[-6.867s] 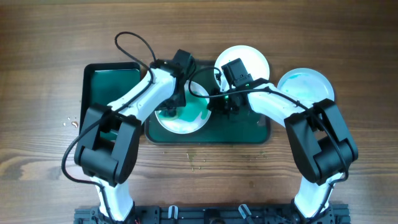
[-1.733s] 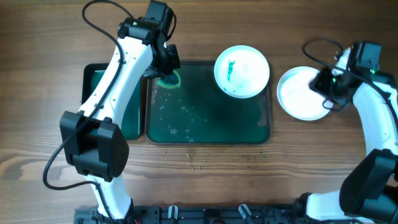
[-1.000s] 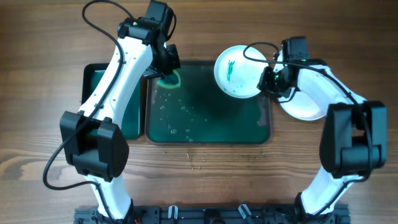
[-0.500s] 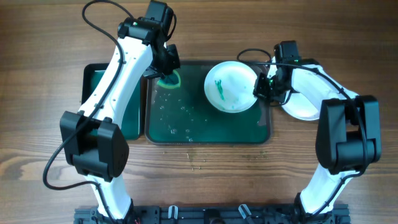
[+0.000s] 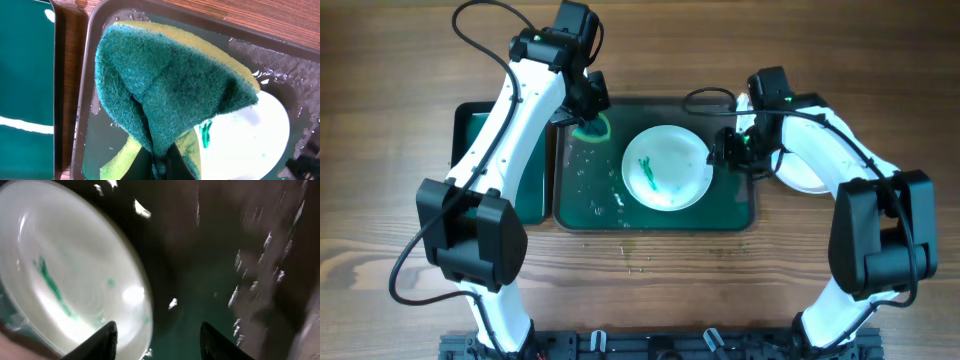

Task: Clean dirty plates on tray and stack at the side
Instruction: 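Reach the right gripper back and grasp the last plate's rim, then lower the sponge in the left gripper onto the held plate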

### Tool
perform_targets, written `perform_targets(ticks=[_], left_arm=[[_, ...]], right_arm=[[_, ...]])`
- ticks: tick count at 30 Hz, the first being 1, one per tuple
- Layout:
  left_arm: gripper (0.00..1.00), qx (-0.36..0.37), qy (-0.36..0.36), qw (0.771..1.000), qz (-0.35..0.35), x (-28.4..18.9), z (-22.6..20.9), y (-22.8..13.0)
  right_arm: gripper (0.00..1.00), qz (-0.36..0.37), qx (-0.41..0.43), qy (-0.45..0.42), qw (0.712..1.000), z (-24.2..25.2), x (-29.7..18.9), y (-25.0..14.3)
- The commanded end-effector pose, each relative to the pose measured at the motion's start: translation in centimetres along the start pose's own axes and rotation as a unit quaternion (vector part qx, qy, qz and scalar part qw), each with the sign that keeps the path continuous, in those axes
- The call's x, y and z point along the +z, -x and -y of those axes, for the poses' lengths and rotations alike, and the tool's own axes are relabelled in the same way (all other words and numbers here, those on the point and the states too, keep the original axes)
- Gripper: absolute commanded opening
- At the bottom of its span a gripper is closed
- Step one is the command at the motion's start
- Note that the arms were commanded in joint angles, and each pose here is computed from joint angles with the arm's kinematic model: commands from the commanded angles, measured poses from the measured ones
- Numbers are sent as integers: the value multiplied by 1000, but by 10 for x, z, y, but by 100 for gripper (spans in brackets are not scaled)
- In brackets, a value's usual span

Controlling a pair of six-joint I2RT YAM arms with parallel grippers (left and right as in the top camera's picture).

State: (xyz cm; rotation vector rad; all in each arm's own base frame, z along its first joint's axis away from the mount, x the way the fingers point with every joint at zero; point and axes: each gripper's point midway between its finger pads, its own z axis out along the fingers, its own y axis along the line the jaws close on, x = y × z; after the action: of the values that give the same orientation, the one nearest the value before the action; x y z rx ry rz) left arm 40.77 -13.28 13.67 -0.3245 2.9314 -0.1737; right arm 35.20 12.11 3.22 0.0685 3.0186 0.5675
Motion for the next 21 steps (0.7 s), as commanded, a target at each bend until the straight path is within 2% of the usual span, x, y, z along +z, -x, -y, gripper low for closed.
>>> perform_targets(ticks=[1, 5, 10, 17, 21], left_arm=[[4, 4, -9, 1000, 4, -3, 4, 3], [4, 4, -9, 1000, 4, -3, 4, 3], [4, 4, -9, 1000, 4, -3, 4, 3], [4, 4, -9, 1000, 4, -3, 4, 3], [4, 4, -9, 1000, 4, -3, 4, 3]], right_arm=[[47, 34, -59, -34, 997, 11, 2, 18], [40, 10, -85, 25, 996, -8, 15, 11], [39, 1, -156, 51, 986, -30, 27, 4], [38, 20, -183, -24, 983, -25, 46, 13], [32, 37, -161, -61, 984, -13, 51, 23]])
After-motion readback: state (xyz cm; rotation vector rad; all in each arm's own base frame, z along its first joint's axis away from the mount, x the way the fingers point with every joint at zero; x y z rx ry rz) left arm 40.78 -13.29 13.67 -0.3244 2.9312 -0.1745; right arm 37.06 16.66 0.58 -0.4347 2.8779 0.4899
